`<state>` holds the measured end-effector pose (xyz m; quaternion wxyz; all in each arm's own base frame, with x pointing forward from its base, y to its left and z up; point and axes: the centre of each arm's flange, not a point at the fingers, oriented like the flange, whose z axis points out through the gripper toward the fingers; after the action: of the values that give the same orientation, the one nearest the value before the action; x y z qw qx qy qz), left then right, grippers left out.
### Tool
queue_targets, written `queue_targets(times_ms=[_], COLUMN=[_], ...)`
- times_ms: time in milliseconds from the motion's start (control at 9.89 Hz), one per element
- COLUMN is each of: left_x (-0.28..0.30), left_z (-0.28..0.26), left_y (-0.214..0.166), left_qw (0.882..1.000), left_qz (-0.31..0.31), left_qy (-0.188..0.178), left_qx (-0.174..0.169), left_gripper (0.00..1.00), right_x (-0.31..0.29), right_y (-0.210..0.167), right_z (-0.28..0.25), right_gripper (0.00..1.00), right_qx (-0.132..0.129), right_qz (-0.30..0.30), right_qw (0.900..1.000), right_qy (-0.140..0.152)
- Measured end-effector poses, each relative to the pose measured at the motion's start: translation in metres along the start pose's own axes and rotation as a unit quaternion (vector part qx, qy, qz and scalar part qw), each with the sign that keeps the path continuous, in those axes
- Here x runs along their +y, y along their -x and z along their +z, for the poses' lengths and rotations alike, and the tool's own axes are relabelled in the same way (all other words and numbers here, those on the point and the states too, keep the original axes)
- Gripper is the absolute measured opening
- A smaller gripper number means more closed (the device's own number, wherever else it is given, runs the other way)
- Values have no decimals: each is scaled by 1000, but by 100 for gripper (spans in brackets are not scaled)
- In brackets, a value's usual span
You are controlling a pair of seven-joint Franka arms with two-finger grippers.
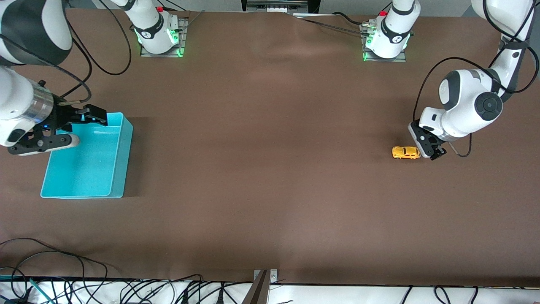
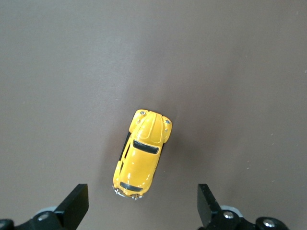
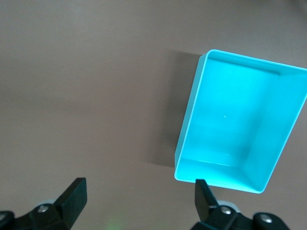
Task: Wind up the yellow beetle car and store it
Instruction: 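Lower the left gripper onto the car while the right gripper moves over the bin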
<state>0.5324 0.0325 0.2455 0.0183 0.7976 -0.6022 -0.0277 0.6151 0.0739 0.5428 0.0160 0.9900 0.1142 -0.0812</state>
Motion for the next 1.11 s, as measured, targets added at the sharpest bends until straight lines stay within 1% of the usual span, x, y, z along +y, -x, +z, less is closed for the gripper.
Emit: queue_targets(times_ms=[202, 404, 607, 809, 1011, 1112], left_x=[-2, -3, -4, -4, -3, -3], left_z=[20, 38, 49, 54, 56, 56], left_y=[-1, -1, -2, -2, -2, -2], left_qw=[998, 994, 991, 991, 991, 991], left_qz=[66, 113, 131, 132, 132, 132], left_qy=[1, -3, -5, -3, -2, -2], left_qx=[1, 2, 3, 3, 3, 3], left_gripper=[100, 100, 100, 99, 92, 81], right_x=[-9, -9, -11, -15, -15, -15], right_y=[-5, -7, -7, -8, -8, -8], right_z=[4, 6, 6, 6, 6, 6], right_gripper=[100, 100, 100, 100, 100, 100], right_qx=[1, 1, 1, 2, 2, 1], right_qz=[-8, -8, -10, -14, -13, -13], right_qw=[1000, 1000, 1000, 1000, 1000, 1000], right_qy=[10, 12, 12, 13, 13, 13])
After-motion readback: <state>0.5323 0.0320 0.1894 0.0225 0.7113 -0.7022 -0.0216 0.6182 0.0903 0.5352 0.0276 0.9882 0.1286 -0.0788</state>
